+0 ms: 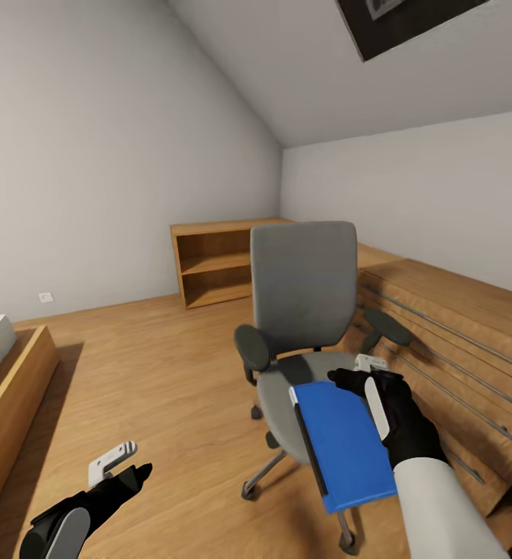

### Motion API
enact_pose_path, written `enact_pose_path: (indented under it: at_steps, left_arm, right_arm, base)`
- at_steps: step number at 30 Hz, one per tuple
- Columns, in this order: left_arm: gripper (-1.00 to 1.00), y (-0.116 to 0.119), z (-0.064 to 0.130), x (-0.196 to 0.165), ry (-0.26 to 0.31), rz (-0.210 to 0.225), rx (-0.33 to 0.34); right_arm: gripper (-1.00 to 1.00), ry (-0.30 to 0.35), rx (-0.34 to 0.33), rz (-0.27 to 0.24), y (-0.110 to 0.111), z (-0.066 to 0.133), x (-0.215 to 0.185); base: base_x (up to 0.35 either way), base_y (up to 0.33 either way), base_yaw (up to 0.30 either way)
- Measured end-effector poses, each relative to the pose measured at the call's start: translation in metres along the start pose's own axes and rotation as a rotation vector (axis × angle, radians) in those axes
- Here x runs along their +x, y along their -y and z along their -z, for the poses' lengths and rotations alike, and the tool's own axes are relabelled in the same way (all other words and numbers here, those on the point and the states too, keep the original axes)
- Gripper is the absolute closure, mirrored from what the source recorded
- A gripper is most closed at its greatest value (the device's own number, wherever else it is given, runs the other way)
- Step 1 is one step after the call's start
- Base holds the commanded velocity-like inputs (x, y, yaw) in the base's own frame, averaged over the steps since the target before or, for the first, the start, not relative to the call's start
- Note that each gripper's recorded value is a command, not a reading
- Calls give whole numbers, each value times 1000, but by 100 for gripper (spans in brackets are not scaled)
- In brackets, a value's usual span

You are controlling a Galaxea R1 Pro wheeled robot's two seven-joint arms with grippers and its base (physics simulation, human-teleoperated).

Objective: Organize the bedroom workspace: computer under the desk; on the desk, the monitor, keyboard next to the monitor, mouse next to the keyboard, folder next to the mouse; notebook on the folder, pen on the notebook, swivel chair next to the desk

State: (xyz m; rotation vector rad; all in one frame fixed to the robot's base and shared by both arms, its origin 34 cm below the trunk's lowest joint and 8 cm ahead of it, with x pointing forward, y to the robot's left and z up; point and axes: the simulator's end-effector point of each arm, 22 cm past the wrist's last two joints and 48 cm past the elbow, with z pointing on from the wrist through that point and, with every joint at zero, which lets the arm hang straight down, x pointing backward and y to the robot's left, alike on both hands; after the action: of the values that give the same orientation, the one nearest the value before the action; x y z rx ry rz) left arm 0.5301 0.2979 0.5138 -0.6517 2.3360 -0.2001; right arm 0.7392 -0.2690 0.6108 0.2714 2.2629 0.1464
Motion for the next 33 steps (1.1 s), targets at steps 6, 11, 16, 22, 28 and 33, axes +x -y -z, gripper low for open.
enact_pose_path:
  at_steps: [6,11,16,22,28,33]
  left_arm:
    - [-100,1,2,-2,5,0,3]
    - [-100,1,2,-3,8,0,4]
    - [-100,1,3,-3,9,1,4]
    - [-100,1,3,-4,10,1,3]
    - [-100,1,3,-3,10,1,4]
    - [-100,1,3,-3,10,1,3]
  right_arm:
    - [-100,7,-2,0,-1,3,-3]
    - [-100,10,-3,1,-1,4,-4]
    - [-100,10,-3,1,-2,4,-5]
    - [-100,10,-3,2,-2,4,-5]
    - [-100,10,-3,1,-2,4,-5]
    - [-100,11,-3,1,-2,4,-5]
  base:
    - [-255,224,-206]
    - [-263,219,-124]
    - [-269,212,-33]
    - [-272,208,-5]
    - [-272,207,-1]
    - [-273,207,0]
